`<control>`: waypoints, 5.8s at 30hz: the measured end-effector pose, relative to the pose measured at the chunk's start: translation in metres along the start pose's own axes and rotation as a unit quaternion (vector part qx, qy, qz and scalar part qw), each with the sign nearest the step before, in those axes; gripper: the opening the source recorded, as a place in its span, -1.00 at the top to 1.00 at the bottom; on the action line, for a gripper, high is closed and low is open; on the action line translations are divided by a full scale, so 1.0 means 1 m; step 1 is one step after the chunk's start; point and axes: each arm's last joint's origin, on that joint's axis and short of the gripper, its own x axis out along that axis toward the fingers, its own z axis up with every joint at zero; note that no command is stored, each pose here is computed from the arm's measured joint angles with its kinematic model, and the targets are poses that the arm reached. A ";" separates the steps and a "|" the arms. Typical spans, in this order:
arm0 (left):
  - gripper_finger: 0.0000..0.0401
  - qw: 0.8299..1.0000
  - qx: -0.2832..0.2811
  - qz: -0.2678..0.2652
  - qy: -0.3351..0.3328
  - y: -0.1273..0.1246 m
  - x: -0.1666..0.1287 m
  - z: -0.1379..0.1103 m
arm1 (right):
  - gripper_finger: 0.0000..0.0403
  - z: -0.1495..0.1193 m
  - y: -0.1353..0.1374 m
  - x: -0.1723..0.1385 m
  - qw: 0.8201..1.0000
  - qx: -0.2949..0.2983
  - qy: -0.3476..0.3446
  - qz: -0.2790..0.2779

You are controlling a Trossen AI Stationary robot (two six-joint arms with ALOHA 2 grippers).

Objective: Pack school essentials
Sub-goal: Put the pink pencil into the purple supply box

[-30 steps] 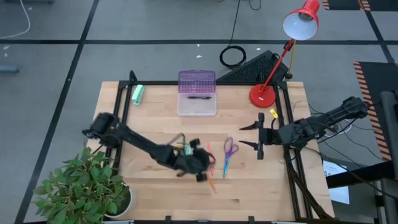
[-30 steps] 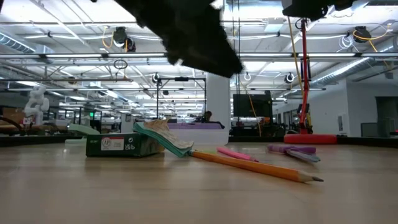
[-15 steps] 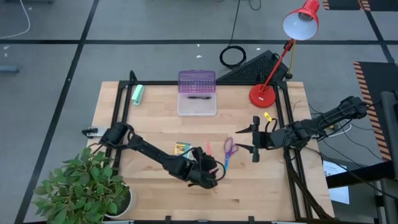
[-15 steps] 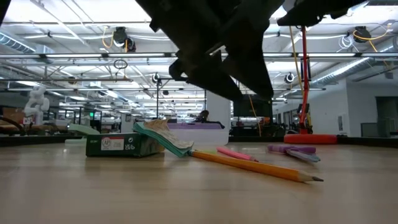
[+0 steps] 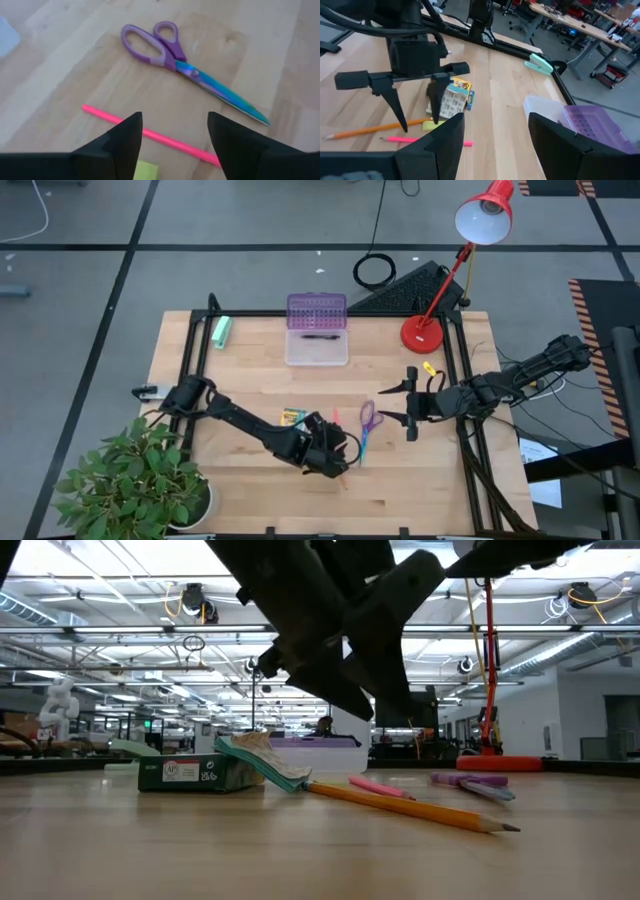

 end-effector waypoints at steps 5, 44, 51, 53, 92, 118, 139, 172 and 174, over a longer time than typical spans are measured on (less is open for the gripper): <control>-0.39 1.000 0.002 0.010 0.004 0.002 0.010 -0.004 | -0.07 0.002 0.000 0.000 1.000 0.016 -0.010 -0.001; 0.55 0.994 0.097 0.014 0.053 0.015 0.057 -0.020 | -0.07 -0.006 0.003 0.002 1.000 0.027 -0.003 0.002; 0.56 0.996 0.058 0.006 0.062 0.015 0.057 -0.021 | -0.07 -0.014 0.005 0.005 0.999 0.032 -0.013 0.001; 0.51 0.997 0.041 0.004 0.067 0.015 0.057 -0.021 | -0.07 -0.016 0.006 0.006 0.999 0.032 -0.013 0.001; 0.87 0.996 0.034 -0.009 0.079 0.014 0.057 -0.015 | -0.07 -0.016 0.006 0.006 0.999 0.032 -0.021 0.000; 0.78 0.983 0.077 -0.055 0.156 0.017 0.045 0.019 | -0.07 -0.029 0.009 0.008 1.000 0.014 0.014 0.003; 0.35 0.986 0.058 -0.010 0.159 0.015 0.043 -0.006 | -0.07 -0.036 0.011 0.009 1.000 0.013 0.023 0.005; 0.85 0.985 0.060 -0.012 0.160 0.015 0.044 -0.007 | -0.07 -0.036 0.011 0.009 1.000 0.013 0.024 0.006; 0.86 0.985 0.060 -0.012 0.160 0.015 0.044 -0.007 | -0.07 -0.036 0.011 0.009 1.000 0.013 0.023 0.005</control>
